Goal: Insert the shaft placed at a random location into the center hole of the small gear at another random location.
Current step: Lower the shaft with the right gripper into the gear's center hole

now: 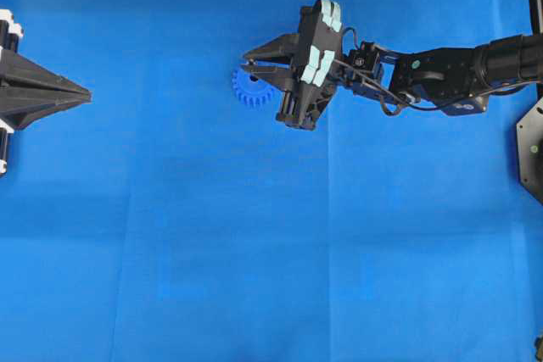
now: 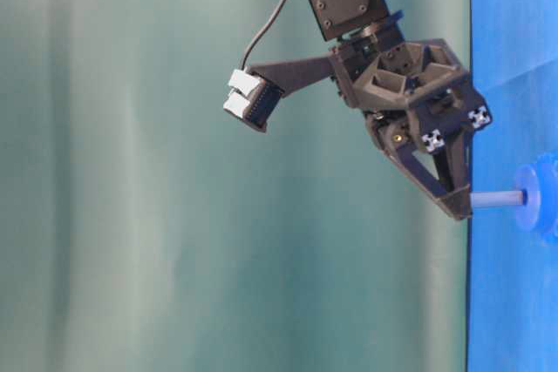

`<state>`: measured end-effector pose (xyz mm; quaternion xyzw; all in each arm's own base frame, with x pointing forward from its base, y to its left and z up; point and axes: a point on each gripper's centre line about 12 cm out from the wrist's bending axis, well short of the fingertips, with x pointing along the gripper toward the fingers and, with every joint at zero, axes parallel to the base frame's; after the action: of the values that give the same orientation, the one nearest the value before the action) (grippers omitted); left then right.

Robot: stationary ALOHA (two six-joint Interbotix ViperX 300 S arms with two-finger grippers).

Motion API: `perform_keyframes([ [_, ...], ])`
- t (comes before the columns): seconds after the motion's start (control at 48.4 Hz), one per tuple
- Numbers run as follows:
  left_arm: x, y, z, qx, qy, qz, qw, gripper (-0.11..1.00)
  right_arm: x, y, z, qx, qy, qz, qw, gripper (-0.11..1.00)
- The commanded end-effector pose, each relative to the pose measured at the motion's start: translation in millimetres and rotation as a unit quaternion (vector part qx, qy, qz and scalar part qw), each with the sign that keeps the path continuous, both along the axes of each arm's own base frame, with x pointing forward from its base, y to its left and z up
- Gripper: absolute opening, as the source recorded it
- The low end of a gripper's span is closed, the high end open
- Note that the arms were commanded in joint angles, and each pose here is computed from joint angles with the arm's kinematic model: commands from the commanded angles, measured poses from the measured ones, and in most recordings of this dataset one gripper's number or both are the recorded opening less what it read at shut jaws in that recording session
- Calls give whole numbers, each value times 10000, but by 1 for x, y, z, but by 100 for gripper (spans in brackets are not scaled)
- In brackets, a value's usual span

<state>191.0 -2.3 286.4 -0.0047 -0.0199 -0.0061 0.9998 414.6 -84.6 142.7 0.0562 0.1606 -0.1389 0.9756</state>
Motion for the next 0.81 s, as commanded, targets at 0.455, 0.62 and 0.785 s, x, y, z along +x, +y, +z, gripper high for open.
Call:
perform_keyframes([
  [0.455,0,0,6,-2,-107,-9,9999,0,-4,1,43,-128,-512,22,9986,4],
  [0.62,0,0,6,-2,-107,-9,9999,0,-6,3,47,-139,-549,41,9984,4],
  [0.785,0,0,6,-2,-107,-9,9999,0,-4,6,39,-93,-449,72,9989,4],
])
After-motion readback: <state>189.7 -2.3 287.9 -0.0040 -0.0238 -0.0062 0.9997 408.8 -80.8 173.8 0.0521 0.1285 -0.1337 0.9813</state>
